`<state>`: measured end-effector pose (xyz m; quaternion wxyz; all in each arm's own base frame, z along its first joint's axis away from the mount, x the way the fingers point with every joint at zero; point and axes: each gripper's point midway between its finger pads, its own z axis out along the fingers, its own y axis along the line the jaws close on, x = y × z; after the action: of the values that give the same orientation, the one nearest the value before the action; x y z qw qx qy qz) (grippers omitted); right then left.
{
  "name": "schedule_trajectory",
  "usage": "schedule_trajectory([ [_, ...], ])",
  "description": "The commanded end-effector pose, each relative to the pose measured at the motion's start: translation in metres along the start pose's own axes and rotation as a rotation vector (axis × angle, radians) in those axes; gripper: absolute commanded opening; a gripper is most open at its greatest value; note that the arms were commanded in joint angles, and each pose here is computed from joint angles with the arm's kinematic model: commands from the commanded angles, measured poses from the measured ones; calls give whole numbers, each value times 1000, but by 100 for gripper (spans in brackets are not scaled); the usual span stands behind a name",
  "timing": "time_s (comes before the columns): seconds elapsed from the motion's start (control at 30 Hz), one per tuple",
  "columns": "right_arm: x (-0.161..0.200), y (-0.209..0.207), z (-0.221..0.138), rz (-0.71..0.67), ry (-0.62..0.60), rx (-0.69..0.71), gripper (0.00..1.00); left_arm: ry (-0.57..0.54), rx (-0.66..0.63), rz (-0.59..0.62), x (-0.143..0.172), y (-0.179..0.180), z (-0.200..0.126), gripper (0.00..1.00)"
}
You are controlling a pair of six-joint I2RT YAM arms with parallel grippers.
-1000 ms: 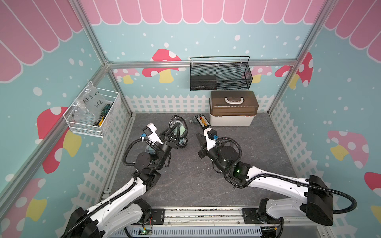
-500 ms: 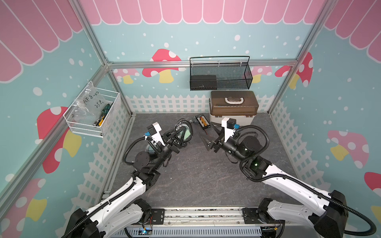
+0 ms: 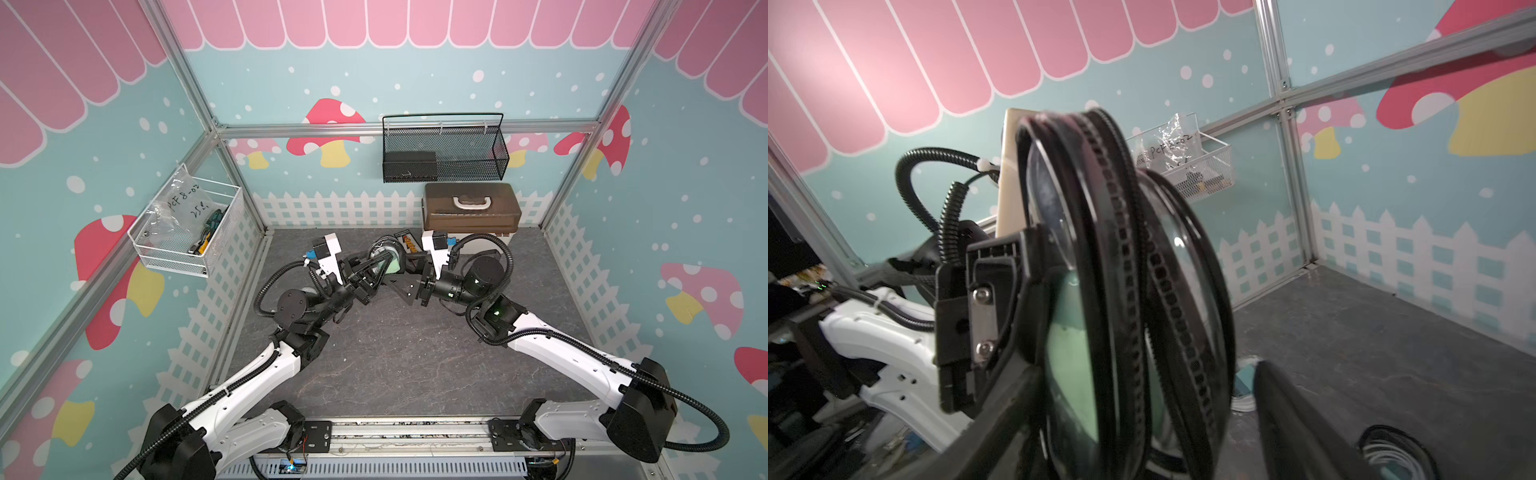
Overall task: Pack away charging kits
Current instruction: Pick up the storage bag at the center of the board.
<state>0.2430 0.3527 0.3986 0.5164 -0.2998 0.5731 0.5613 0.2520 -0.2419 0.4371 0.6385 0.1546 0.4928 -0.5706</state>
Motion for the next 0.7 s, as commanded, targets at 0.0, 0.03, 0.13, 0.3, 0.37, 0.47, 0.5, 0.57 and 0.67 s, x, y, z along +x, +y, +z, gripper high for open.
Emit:
schedule_trajectory([
  [0.0,-20,18,1,-16,-49,-82,49,-25,65,8,-14,-16,3,0],
  [0.03,-21,19,0,-15,-53,-83,39,-25,61,7,-13,-15,3,0],
  [0.13,-23,21,-3,-20,-63,-82,20,-23,61,4,-13,-15,2,0],
  [0.3,-22,19,-5,-18,-64,-68,0,-7,60,-4,-12,-15,3,16],
  [0.37,-21,17,-3,-12,-58,-58,0,0,69,-7,-10,-17,3,36],
  [0.47,-19,12,1,-5,-42,-45,0,23,71,-13,-5,-15,5,42],
  [0.5,-18,11,2,-2,-35,-44,0,34,71,-16,-2,-13,5,43],
  [0.57,-17,9,5,1,-15,-38,0,49,71,-17,2,-12,7,48],
  [0.67,-14,5,8,-4,13,-26,0,78,72,-15,7,-10,9,43],
])
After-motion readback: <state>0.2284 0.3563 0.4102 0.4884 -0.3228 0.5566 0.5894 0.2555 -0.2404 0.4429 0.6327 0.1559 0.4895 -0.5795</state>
